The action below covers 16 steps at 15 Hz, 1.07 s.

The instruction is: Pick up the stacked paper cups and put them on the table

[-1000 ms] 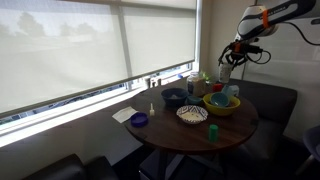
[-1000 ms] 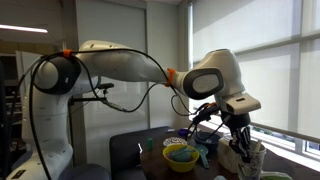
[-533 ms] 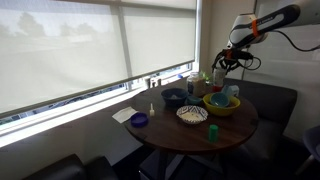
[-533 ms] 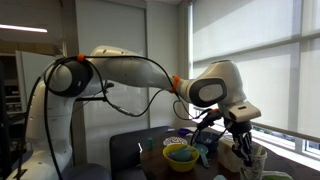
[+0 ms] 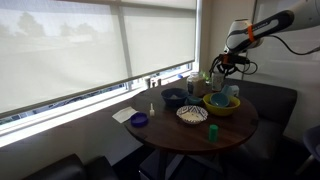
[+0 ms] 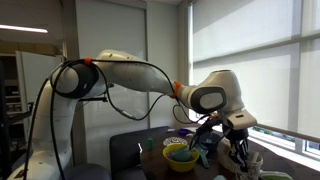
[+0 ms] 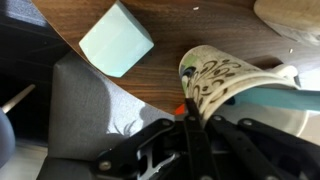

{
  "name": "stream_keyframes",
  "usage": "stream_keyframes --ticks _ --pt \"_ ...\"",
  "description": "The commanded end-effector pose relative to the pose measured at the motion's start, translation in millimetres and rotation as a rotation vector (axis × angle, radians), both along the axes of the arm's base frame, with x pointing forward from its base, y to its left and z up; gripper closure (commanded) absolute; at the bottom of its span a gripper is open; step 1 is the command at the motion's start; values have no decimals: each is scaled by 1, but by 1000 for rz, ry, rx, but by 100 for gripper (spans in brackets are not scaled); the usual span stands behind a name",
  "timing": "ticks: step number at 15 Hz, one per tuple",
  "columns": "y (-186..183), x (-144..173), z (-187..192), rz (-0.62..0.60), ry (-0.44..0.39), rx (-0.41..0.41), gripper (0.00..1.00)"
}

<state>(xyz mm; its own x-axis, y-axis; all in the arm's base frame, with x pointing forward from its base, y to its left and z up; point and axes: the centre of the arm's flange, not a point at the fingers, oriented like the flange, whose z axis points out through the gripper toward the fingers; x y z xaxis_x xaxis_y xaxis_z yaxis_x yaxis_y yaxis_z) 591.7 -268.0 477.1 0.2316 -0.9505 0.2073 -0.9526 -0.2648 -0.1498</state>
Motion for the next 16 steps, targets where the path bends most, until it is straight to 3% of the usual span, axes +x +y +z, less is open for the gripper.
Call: stream_keyframes --ticks 1,2,3,4,6,9,14,15,16 --pt "13 -5 -12 -30 13 -10 99" --pt "14 -5 -16 -34 20 -11 99" --pt "15 -6 -18 -36 25 -13 71" --pt "15 -7 -16 -39 27 -20 71" --pt "17 -9 -1 -39 9 -19 58" --pt "23 -22 60 -19 -87 -35 37" --pt "39 -76 182 88 -348 -91 3" --pt "25 -46 150 42 -269 -85 21" --pt "28 -58 173 61 -306 -98 13"
